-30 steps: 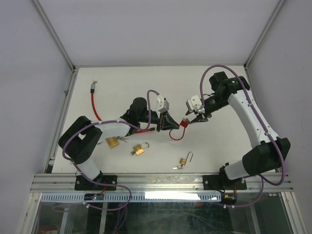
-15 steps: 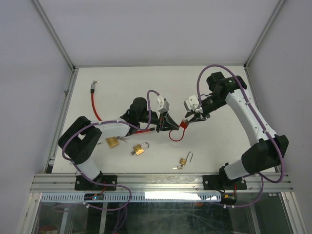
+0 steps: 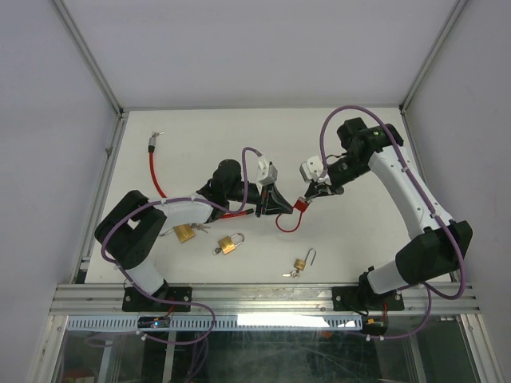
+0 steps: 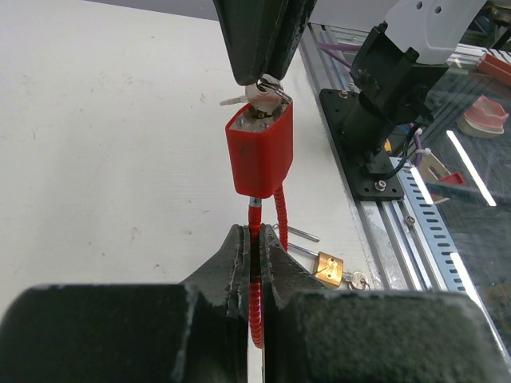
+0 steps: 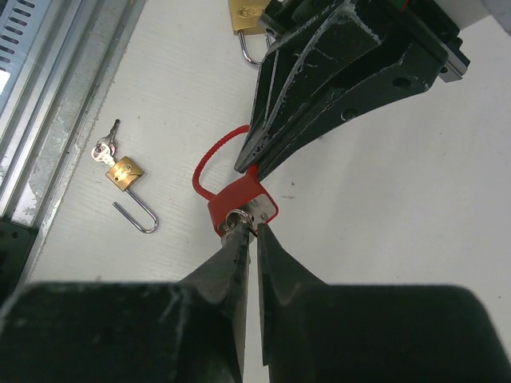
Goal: Lock with the key
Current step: Lock the lock.
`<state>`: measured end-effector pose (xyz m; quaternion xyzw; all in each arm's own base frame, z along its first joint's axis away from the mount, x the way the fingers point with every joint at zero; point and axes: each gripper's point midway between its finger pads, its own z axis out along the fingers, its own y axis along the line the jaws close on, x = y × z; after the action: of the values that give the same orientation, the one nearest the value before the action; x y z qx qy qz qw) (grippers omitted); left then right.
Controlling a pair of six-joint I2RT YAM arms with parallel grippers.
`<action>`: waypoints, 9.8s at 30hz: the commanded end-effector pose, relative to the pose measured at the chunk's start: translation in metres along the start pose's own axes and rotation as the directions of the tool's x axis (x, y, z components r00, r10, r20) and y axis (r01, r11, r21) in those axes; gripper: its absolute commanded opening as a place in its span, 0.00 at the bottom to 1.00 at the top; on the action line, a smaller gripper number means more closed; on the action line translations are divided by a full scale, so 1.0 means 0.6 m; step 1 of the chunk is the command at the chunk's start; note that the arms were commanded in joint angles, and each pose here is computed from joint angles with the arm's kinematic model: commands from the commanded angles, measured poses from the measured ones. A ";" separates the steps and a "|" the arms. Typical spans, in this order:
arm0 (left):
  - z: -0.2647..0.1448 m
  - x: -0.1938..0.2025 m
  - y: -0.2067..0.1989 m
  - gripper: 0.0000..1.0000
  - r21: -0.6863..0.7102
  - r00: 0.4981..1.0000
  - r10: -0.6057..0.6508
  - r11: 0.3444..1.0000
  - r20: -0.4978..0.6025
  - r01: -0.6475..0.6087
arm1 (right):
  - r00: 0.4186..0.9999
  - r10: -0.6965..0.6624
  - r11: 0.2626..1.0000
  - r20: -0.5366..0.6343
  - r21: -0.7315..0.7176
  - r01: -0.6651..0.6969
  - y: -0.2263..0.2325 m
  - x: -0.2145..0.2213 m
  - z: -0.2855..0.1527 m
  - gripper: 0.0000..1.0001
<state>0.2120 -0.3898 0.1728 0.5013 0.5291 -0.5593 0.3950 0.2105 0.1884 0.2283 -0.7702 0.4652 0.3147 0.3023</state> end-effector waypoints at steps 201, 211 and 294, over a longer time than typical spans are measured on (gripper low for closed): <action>-0.042 -0.119 0.019 0.00 -0.498 0.904 0.404 0.818 0.143 -0.287 | 0.577 0.745 0.537 0.336 0.211 -0.817 -0.081 -0.026 -0.005 0.00; -0.018 -0.093 -0.026 0.00 -0.198 0.959 0.251 0.955 0.131 -0.223 | 0.963 0.190 0.961 0.193 0.165 -0.223 0.006 -0.056 -0.006 0.00; -0.033 -0.027 -0.063 0.00 0.141 0.997 -0.072 0.987 -0.012 0.073 | 0.830 -0.556 0.830 -0.046 0.028 0.557 0.049 -0.011 0.014 0.19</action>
<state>0.1846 -0.3669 0.1783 0.4941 0.5378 -0.5949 0.3358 0.1786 0.1878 0.2047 -0.8435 0.3164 0.2554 0.3510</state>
